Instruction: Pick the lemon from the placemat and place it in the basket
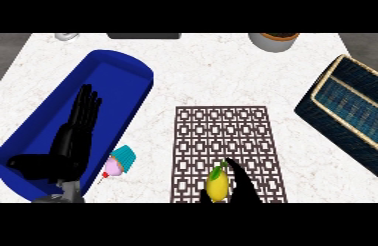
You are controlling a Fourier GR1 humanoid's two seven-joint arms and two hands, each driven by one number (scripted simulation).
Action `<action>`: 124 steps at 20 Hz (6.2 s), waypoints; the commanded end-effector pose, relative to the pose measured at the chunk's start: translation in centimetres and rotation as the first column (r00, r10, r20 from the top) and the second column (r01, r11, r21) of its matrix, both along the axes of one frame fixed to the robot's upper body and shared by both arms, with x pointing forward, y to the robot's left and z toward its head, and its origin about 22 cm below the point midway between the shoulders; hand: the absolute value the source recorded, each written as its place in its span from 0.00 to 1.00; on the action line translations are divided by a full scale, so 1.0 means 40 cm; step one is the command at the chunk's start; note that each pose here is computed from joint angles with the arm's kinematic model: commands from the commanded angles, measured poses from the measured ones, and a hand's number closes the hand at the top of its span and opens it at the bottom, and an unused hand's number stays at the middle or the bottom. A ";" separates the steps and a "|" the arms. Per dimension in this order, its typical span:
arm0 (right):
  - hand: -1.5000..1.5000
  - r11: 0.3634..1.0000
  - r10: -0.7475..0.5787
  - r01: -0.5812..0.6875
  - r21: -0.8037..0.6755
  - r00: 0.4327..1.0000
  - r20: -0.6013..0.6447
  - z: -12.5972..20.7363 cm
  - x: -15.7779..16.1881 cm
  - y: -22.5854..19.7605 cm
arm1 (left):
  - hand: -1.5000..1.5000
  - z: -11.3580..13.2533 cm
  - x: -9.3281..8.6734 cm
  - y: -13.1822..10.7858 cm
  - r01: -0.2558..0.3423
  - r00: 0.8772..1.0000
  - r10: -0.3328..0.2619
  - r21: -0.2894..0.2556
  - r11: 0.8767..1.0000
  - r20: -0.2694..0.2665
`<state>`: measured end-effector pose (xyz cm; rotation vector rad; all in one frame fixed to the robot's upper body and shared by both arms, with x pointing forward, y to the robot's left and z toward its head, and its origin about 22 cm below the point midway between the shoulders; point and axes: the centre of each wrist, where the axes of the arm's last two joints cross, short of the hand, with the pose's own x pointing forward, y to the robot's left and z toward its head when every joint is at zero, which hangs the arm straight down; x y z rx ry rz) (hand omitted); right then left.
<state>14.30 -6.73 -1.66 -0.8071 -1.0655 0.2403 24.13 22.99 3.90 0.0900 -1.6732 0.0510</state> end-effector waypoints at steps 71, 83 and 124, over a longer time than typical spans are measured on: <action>1.00 0.793 -0.370 0.454 -0.407 0.889 0.270 0.577 0.332 -0.441 | 0.50 -0.005 -0.006 0.043 -0.035 0.999 0.035 0.004 0.999 -0.012; 1.00 0.793 -0.373 0.416 -0.444 0.909 0.185 0.422 0.317 -0.595 | 0.50 -0.044 -0.032 -0.004 -0.004 1.000 0.004 -0.016 1.000 0.005; 0.00 0.663 -0.499 0.693 -0.283 0.692 0.522 0.417 0.206 -0.753 | 0.50 -0.013 -0.037 0.038 0.012 1.000 -0.012 0.008 1.000 -0.008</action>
